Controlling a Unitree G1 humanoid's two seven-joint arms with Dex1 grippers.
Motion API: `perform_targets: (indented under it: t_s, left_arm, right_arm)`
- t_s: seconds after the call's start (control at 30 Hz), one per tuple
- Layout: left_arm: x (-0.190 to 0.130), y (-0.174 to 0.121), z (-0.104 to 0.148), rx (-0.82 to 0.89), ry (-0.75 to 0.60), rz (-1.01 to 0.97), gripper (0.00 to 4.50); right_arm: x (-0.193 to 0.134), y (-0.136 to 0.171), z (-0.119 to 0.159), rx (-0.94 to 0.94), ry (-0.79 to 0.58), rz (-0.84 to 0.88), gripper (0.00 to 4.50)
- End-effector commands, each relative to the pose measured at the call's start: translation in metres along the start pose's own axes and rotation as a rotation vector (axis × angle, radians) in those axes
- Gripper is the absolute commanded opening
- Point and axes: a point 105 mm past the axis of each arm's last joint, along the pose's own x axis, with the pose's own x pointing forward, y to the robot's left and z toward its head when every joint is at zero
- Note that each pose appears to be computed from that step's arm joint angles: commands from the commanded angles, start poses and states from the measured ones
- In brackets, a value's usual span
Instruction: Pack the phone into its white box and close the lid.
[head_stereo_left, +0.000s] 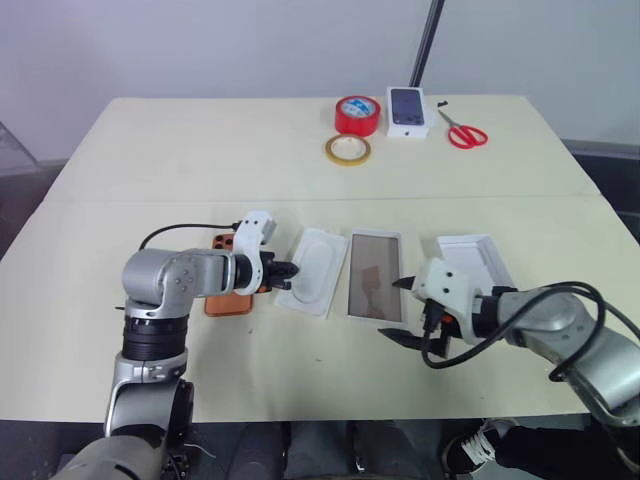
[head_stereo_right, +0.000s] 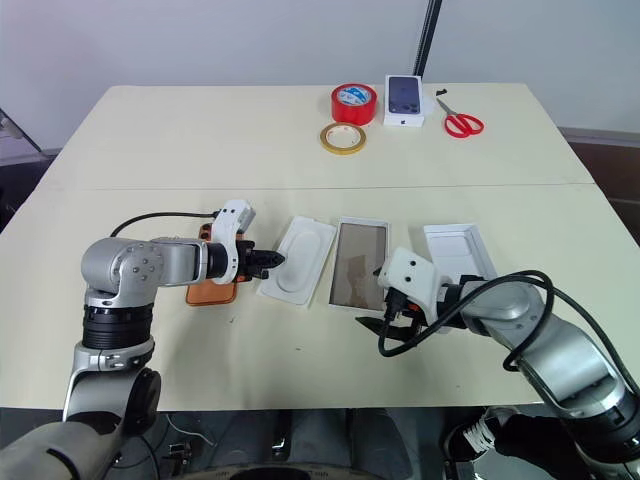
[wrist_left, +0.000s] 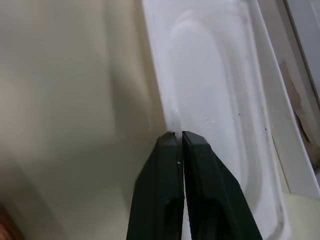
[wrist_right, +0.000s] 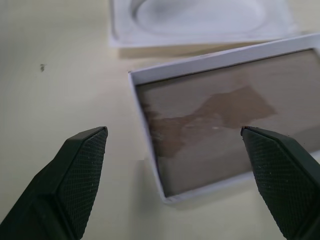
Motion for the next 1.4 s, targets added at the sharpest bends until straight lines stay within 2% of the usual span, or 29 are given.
perform_targets:
  t_s: [0.03, 0.1, 0.3, 0.33, 0.6, 0.8, 0.9, 0.97, 1.1, 1.27, 1.4]
  left_arm:
    - [-0.008, 0.003, 0.012, -0.033, -0.059, 0.012, 0.02]
    - [-0.012, 0.007, 0.015, -0.069, -0.095, 0.022, 0.00]
    - [-0.027, 0.015, 0.028, -0.167, -0.199, 0.036, 0.00]
    - [-0.029, 0.016, 0.029, -0.176, -0.207, 0.040, 0.00]
    - [-0.055, 0.033, 0.051, -0.262, -0.342, 0.099, 0.00]
    - [-0.061, 0.033, 0.061, -0.258, -0.373, 0.106, 0.00]
    - [-0.057, 0.023, 0.062, -0.231, -0.373, 0.088, 0.00]
    - [-0.053, 0.017, 0.061, -0.224, -0.373, 0.075, 0.00]
    - [-0.040, 0.002, 0.053, -0.211, -0.348, 0.048, 0.00]
    - [-0.020, -0.023, 0.038, -0.198, -0.301, 0.013, 0.00]
    - [-0.008, -0.035, 0.027, -0.194, -0.262, 0.004, 0.00]
  right_arm:
    - [0.011, 0.002, 0.001, -0.025, 0.032, 0.032, 4.24]
    - [0.017, 0.007, -0.003, -0.056, 0.065, 0.067, 3.58]
    - [0.025, 0.015, -0.006, -0.161, 0.093, 0.120, 0.40]
    - [0.026, 0.016, -0.005, -0.170, 0.087, 0.126, 0.06]
    - [0.044, 0.036, 0.014, -0.347, 0.012, 0.209, 0.06]
    - [0.074, 0.016, 0.031, -0.395, -0.010, 0.118, 0.06]
    - [0.080, 0.008, 0.047, -0.343, -0.055, 0.088, 0.98]
    - [0.075, 0.009, 0.055, -0.324, -0.089, 0.106, 1.97]
    - [0.053, -0.013, 0.062, -0.276, -0.128, 0.015, 4.03]
    - [0.015, -0.045, 0.048, -0.229, -0.082, -0.094, 4.03]
    - [-0.001, -0.060, 0.040, -0.215, -0.056, -0.166, 4.03]
